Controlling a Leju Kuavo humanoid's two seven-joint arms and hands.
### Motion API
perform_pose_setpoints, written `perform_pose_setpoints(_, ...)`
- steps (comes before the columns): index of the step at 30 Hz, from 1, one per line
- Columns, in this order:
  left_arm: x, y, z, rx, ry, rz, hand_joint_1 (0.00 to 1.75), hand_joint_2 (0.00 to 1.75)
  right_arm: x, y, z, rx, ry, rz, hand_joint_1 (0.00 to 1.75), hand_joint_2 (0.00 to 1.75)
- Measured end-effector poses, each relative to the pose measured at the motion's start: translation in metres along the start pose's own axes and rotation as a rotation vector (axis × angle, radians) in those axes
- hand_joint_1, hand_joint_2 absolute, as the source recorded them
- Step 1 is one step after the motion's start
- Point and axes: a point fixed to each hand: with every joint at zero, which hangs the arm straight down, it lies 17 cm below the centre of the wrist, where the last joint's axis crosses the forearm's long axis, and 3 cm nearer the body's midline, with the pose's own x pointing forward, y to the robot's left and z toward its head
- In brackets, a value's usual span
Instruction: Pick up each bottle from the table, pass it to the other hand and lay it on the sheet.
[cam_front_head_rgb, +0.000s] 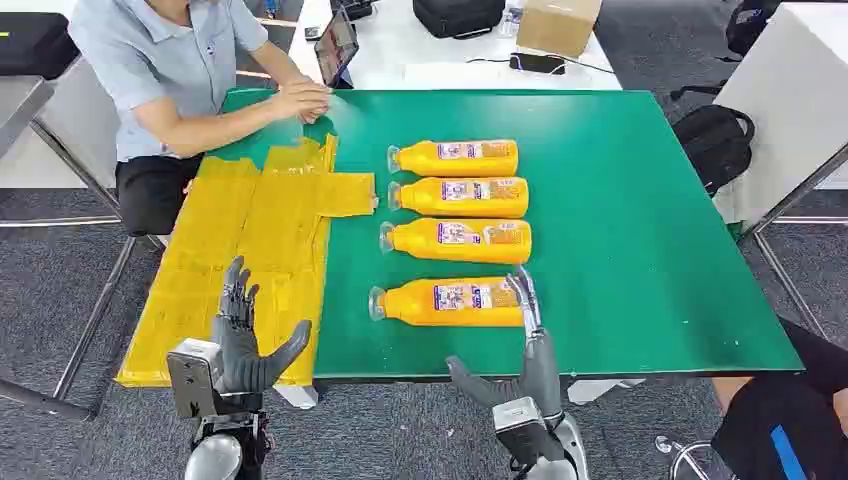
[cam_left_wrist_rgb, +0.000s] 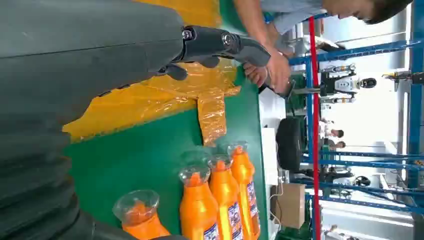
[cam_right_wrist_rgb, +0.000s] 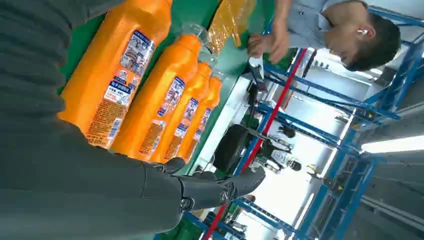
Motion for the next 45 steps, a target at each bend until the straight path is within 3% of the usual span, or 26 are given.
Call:
perform_pose_setpoints(10, 0.001, -0.001, -0.003, -0.005, -0.008, 0.005, 0.00, 1.75, -0.001, 0.002, -0.002, 0.026, -0.001, 0.101, 0.00, 1.75)
perform_pose_setpoints(14, 0.004, -0.001, -0.003, -0.019, -0.018, 0.005, 0.00, 1.75, -0.031, 0.000, -0.001, 0.100, 0.094, 0.335, 0.00, 1.75)
perform_pose_setpoints(21, 0.008, -0.006, -0.002, -0.043, -0.034, 0.007, 0.00, 1.75, -0.068, -0.051, -0.021, 0.083, 0.164, 0.608, 0.00, 1.75)
perform_pose_setpoints(27, 0.008, -0.010, -0.001, -0.064, -0.038, 0.010, 0.00, 1.75, -0.108, -0.070, -0.024, 0.133, 0.246, 0.691, 0.00, 1.75)
perform_pose_setpoints(33, 0.004, -0.014, 0.001, -0.080, -0.031, 0.016, 0.00, 1.75, -0.142, -0.058, -0.025, 0.218, 0.285, 0.772, 0.00, 1.75)
perform_pose_setpoints(39, 0.002, -0.020, -0.005, -0.100, -0.031, 0.031, 0.00, 1.75, -0.179, -0.030, -0.022, 0.352, 0.355, 0.754, 0.00, 1.75)
perform_pose_setpoints(45, 0.000, -0.023, -0.006, -0.112, -0.028, 0.042, 0.00, 1.75, -0.193, -0.013, -0.020, 0.424, 0.338, 0.780, 0.00, 1.75)
